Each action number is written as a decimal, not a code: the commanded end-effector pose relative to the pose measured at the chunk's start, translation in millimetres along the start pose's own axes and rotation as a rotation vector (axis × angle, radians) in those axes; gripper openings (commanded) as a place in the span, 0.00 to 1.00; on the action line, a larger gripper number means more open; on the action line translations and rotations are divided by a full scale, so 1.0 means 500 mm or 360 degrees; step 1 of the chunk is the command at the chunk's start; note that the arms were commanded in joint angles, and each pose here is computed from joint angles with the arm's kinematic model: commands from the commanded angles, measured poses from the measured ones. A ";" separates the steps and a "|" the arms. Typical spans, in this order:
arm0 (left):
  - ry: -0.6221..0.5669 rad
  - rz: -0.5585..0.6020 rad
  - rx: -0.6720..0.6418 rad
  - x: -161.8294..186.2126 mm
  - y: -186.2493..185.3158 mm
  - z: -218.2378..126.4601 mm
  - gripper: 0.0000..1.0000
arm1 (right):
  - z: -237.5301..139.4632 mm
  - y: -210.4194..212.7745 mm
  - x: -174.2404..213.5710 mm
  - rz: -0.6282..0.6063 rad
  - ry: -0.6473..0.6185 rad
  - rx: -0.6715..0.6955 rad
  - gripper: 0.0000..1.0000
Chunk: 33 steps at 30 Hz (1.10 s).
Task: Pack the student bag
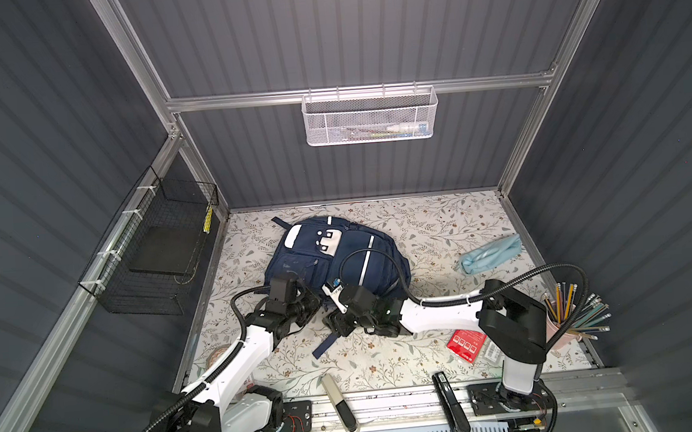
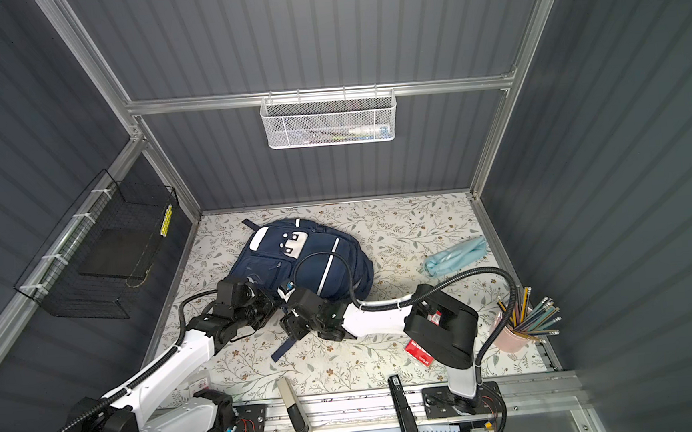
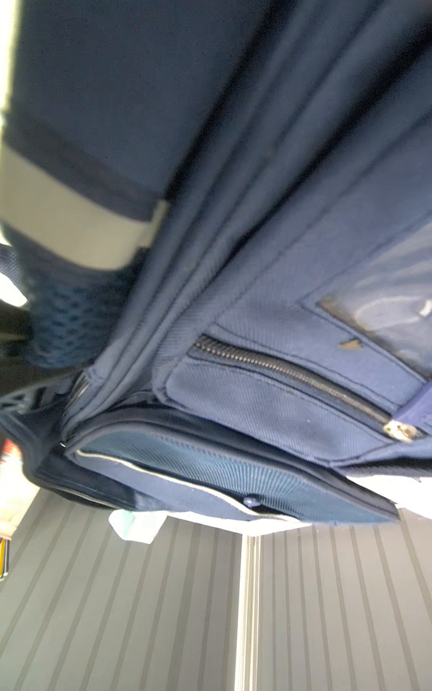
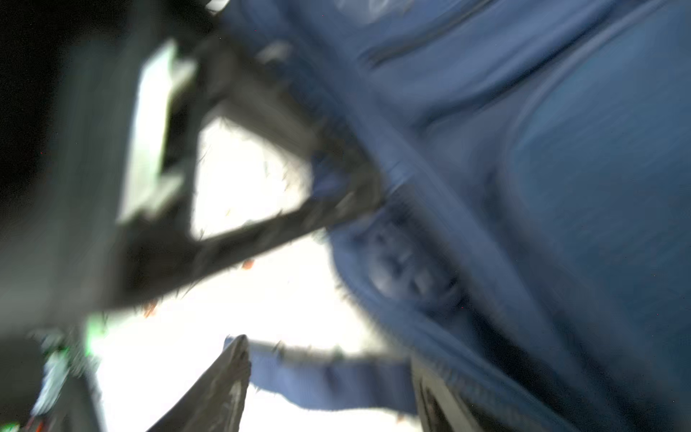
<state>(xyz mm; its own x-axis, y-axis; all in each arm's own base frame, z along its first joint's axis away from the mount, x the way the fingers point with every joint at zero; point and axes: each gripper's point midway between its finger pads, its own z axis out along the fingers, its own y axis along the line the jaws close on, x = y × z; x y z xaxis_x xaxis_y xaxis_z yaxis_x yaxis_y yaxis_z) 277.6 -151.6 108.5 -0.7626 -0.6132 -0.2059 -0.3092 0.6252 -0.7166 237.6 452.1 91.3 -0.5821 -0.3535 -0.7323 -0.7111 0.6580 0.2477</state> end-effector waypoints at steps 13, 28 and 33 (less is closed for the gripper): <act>0.0137 -0.0037 0.0291 0.037 -0.058 -0.015 0.00 | 0.023 -0.058 -0.146 -0.0044 -0.0347 0.0216 0.11; -0.0002 0.0093 0.0044 -0.010 0.005 -0.012 0.00 | -0.122 -0.095 0.048 0.0231 0.0100 0.0008 0.00; -0.0009 0.0099 0.0046 -0.013 0.004 -0.011 0.00 | -0.149 -0.129 0.096 0.0285 0.0195 0.0068 0.00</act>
<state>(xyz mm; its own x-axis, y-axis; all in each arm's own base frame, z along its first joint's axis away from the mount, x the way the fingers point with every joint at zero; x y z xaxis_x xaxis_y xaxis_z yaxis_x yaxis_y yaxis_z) 266.5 -153.6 101.0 -0.8037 -0.5663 -0.1825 -0.2718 0.6223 -0.7341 231.7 377.7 122.1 -0.6698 -0.2629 -0.6944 -0.6491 0.6614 0.3757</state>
